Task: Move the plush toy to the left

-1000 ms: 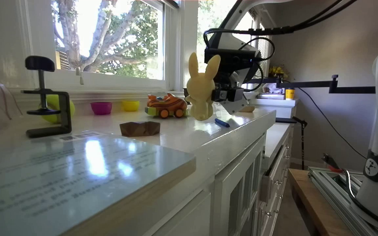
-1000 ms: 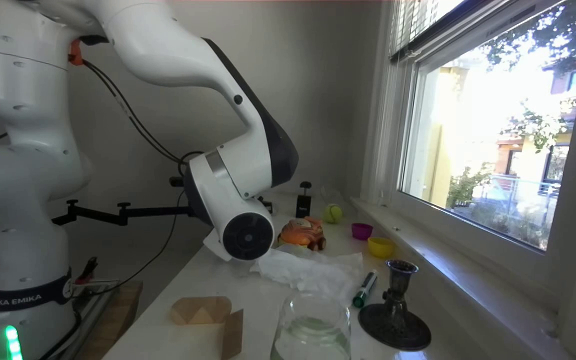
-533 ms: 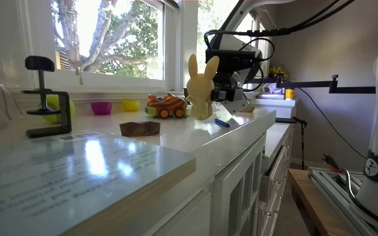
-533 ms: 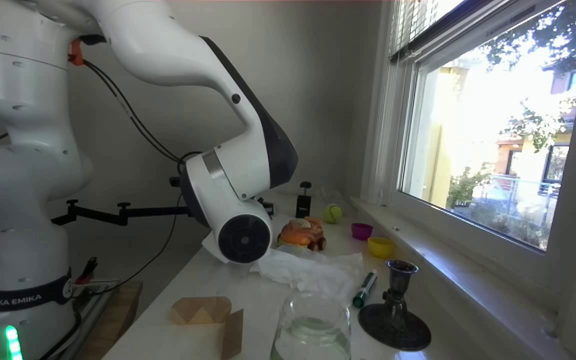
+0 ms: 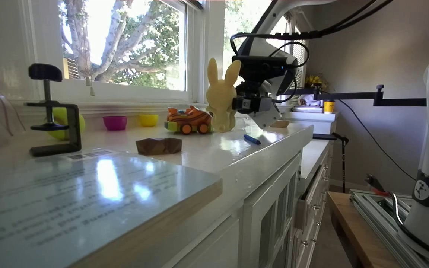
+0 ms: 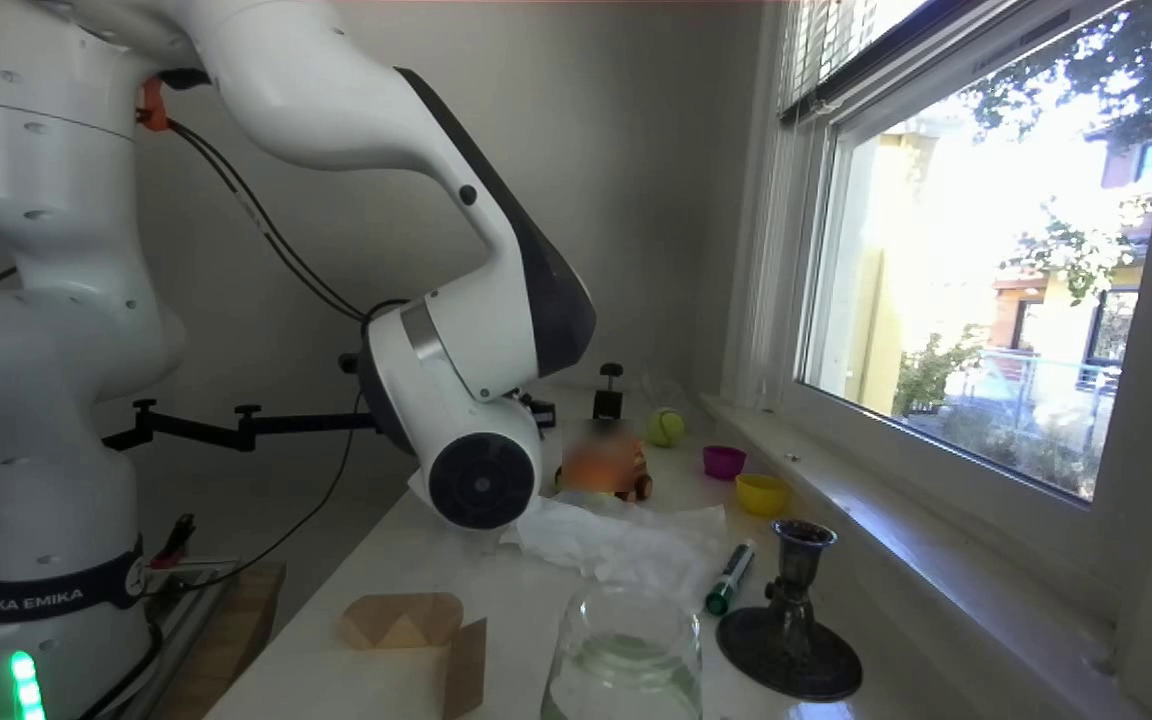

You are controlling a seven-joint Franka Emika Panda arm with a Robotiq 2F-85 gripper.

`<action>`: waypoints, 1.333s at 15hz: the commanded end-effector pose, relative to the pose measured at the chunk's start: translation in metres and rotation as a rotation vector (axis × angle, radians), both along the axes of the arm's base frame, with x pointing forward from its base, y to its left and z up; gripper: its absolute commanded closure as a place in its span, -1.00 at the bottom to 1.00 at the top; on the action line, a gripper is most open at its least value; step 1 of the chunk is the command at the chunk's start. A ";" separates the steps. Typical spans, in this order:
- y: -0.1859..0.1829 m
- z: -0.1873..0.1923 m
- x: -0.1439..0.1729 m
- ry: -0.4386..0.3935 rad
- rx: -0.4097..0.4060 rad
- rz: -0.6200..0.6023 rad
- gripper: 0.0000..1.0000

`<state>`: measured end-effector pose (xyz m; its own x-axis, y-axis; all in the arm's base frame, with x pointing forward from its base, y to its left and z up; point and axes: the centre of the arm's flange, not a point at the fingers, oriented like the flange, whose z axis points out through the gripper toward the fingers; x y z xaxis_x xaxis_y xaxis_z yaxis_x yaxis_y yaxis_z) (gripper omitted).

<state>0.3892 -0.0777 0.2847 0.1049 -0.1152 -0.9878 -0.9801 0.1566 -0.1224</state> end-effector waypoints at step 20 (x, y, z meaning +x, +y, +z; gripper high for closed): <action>0.022 -0.001 -0.019 0.095 0.085 -0.037 0.58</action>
